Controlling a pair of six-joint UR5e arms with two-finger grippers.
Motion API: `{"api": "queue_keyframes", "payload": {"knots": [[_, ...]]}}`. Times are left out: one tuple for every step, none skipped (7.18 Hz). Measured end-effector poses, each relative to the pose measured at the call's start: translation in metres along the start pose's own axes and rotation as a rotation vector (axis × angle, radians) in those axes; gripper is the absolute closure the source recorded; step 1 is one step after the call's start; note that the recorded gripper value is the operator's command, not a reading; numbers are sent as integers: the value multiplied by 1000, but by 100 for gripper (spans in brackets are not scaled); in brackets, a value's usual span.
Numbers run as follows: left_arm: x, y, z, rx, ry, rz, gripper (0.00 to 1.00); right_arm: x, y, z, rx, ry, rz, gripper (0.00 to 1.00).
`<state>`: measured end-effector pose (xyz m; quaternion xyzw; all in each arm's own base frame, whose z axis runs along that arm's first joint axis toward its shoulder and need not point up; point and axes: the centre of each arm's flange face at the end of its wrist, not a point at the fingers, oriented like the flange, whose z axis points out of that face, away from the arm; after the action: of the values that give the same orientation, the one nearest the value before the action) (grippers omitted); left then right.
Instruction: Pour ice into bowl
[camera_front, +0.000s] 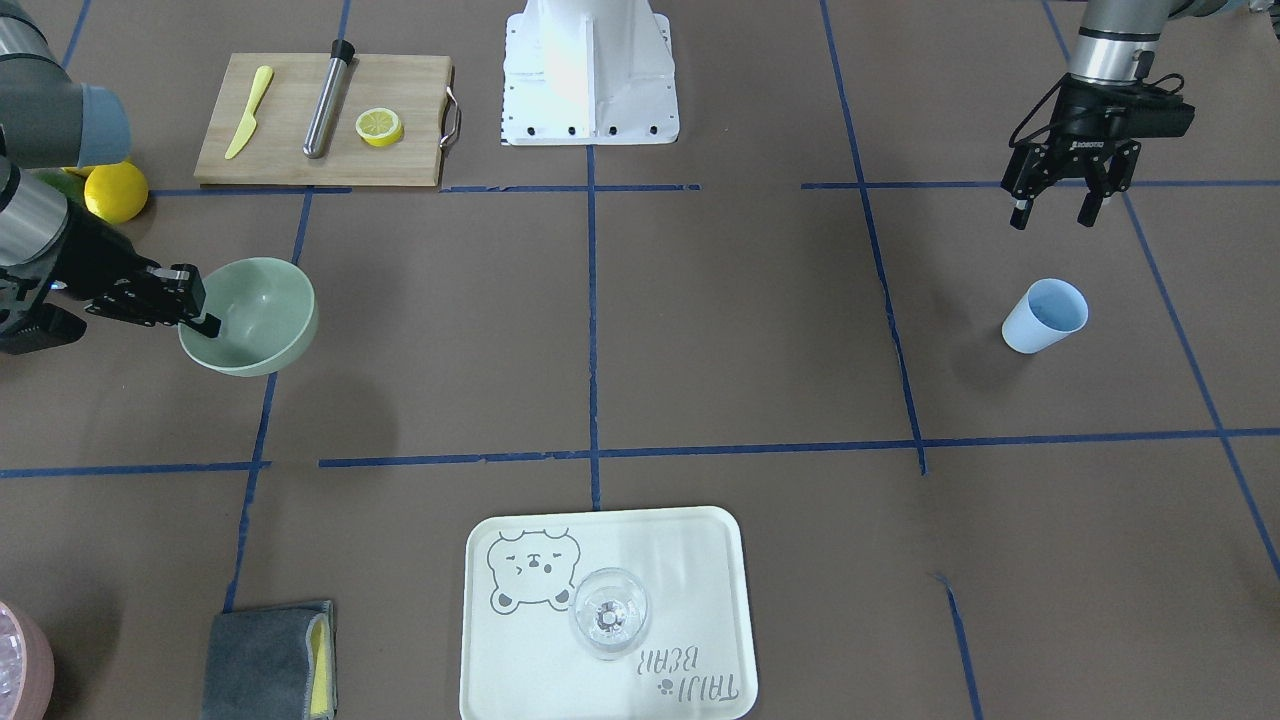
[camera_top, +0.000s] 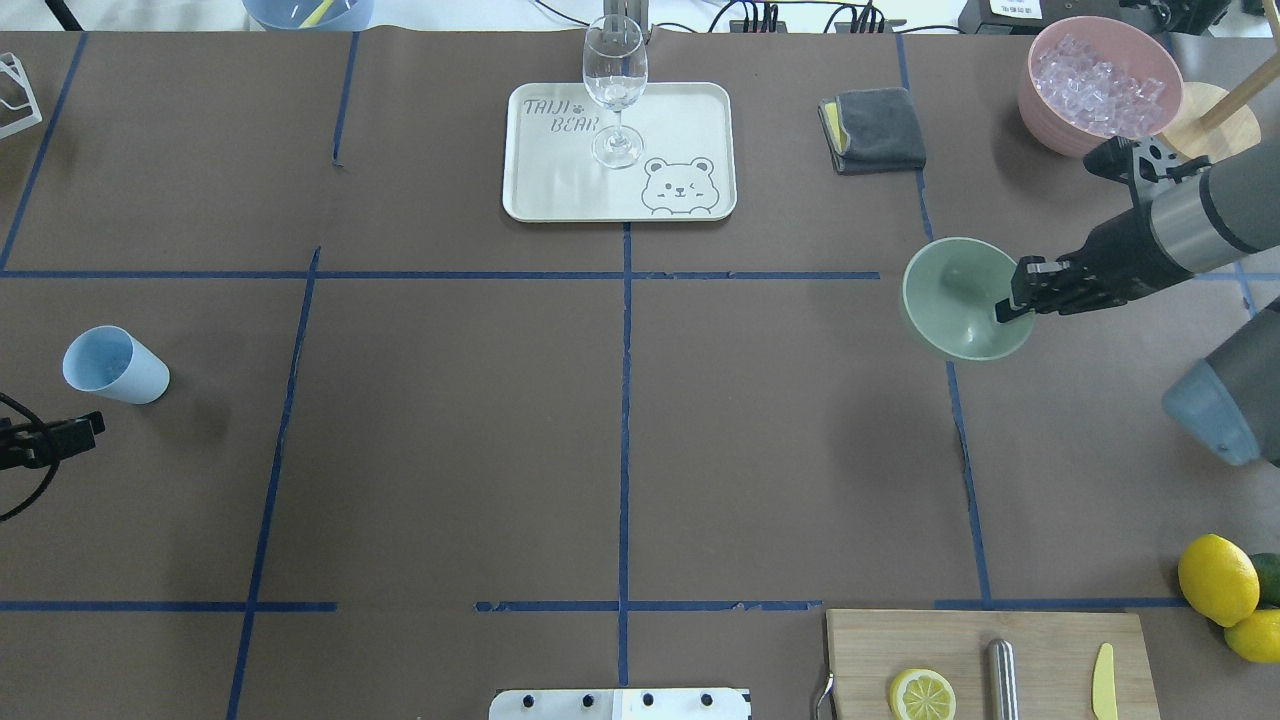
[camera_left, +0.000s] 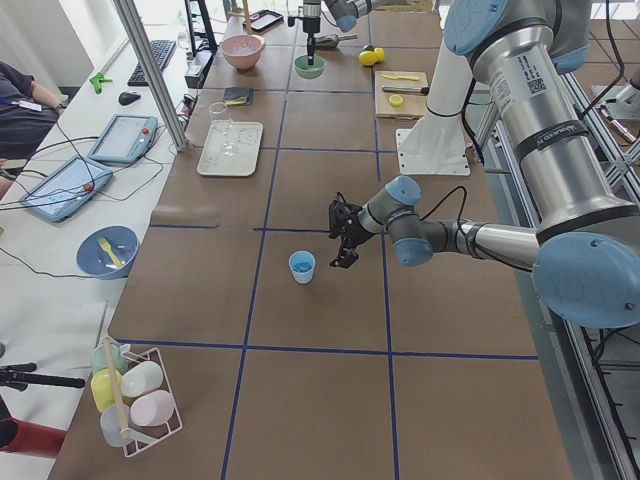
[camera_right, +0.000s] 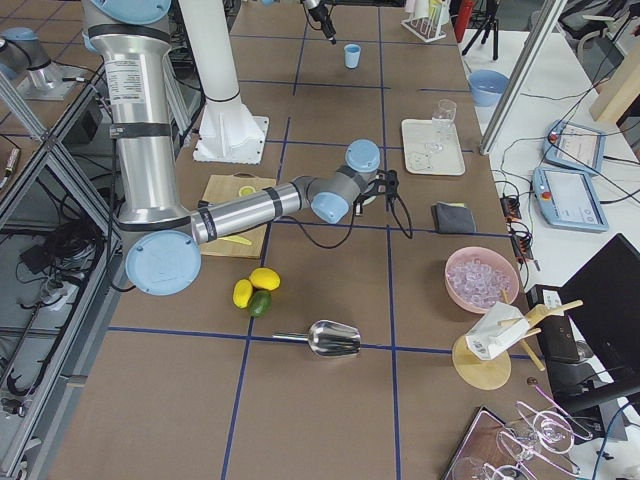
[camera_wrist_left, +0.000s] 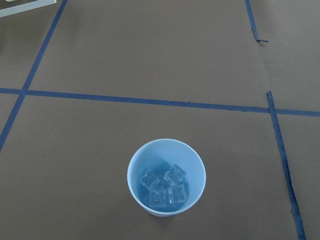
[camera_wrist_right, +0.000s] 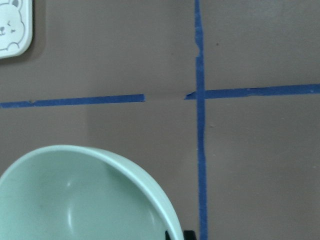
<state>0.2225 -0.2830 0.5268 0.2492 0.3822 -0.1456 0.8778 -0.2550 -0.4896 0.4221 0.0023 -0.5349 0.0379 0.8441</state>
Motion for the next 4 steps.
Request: {"api": "queue_keyframes", "payload": {"knots": [[7,18,5,10,-1,-17,0,-46,-2,9,-20,-28,56,100],[10,33,10,29,-4,-25,0,-90,2,21,-41,-44,97,100],[6,42,17,62,-13,-21,0,-135,11,38,-54,-55,135,100],[-6,47,28,114,-19,-17,0,-184,26,60,-55,-52,171,100]]}}
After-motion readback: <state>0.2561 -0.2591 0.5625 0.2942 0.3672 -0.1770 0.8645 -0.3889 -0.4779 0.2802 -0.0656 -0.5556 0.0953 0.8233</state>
